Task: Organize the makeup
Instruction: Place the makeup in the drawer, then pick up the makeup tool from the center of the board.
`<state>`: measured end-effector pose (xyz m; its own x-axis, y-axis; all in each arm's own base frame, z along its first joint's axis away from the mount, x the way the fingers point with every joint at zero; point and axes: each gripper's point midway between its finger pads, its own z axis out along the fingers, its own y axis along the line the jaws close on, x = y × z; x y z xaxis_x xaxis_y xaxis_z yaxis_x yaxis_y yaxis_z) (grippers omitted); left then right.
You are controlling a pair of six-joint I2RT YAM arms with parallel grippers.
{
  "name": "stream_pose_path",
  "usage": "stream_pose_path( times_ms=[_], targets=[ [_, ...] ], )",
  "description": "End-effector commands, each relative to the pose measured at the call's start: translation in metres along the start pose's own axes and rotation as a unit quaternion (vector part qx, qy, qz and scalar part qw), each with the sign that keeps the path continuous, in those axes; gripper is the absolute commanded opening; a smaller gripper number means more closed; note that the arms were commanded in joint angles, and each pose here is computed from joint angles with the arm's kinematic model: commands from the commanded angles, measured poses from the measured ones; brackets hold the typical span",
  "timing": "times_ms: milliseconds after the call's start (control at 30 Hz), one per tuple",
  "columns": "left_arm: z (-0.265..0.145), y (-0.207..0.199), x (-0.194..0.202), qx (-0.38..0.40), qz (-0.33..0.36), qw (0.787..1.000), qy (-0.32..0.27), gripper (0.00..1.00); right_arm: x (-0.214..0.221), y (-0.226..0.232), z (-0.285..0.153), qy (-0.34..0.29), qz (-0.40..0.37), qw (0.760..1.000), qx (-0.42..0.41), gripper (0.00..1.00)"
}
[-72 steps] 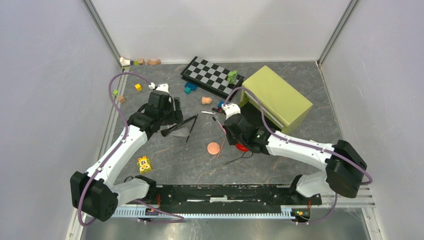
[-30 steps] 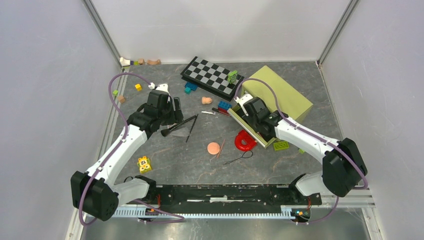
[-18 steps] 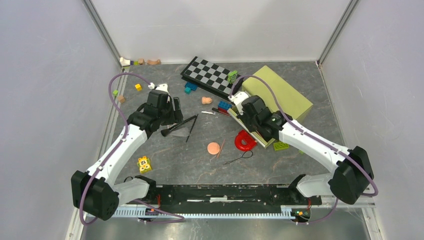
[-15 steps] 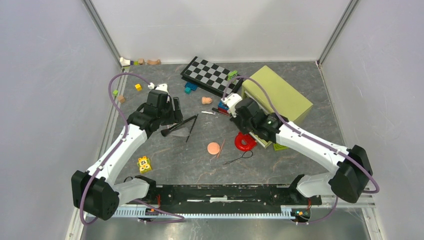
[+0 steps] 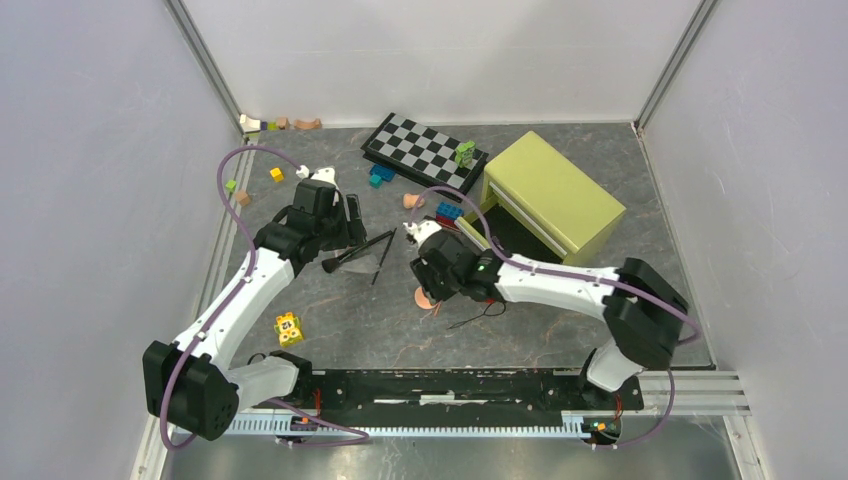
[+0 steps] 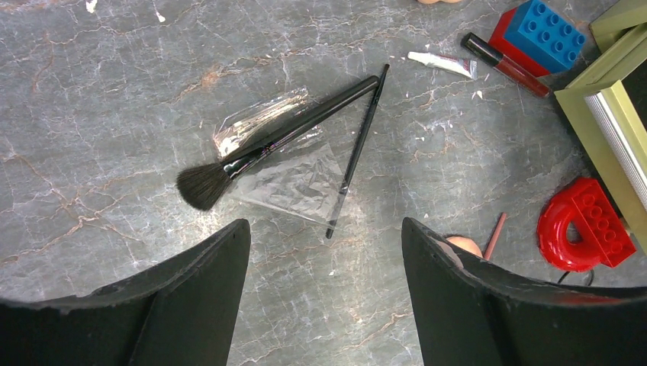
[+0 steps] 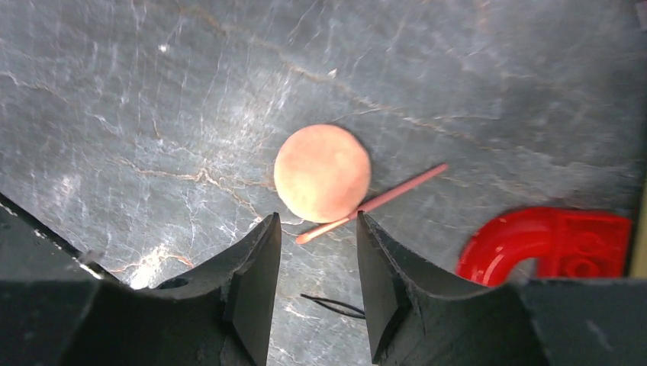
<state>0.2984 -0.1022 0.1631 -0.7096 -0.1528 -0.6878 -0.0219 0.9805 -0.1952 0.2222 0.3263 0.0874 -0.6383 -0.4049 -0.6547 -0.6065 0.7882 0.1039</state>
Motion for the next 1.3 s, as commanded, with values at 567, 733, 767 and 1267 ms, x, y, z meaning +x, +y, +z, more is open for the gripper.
stream_pose_path(
  times_ms=[567, 733, 767, 1267],
  targets=[
    [-0.004, -0.001, -0.009, 0.01, 0.012, 1.0, -0.02, 0.79, 0.005, -0.004, 0.041, 0.023, 0.038, 0.999, -0.005, 0.46],
    [-0.004, -0.001, -0.009, 0.011, 0.012, 1.0, -0.02, 0.79, 0.011, -0.002, 0.048, 0.03, 0.041, 0.998, -0.024, 0.45],
    [-0.004, -0.001, -0.009, 0.011, 0.013, 1.0, -0.019, 0.79, 0.013, -0.003, 0.05, 0.035, 0.042, 0.998, -0.022, 0.45],
    [-0.004, -0.001, -0.009, 0.011, 0.012, 1.0, -0.02, 0.79, 0.058, -0.02, 0.061, 0.091, 0.043, 0.995, 0.013, 0.38]
  ],
)
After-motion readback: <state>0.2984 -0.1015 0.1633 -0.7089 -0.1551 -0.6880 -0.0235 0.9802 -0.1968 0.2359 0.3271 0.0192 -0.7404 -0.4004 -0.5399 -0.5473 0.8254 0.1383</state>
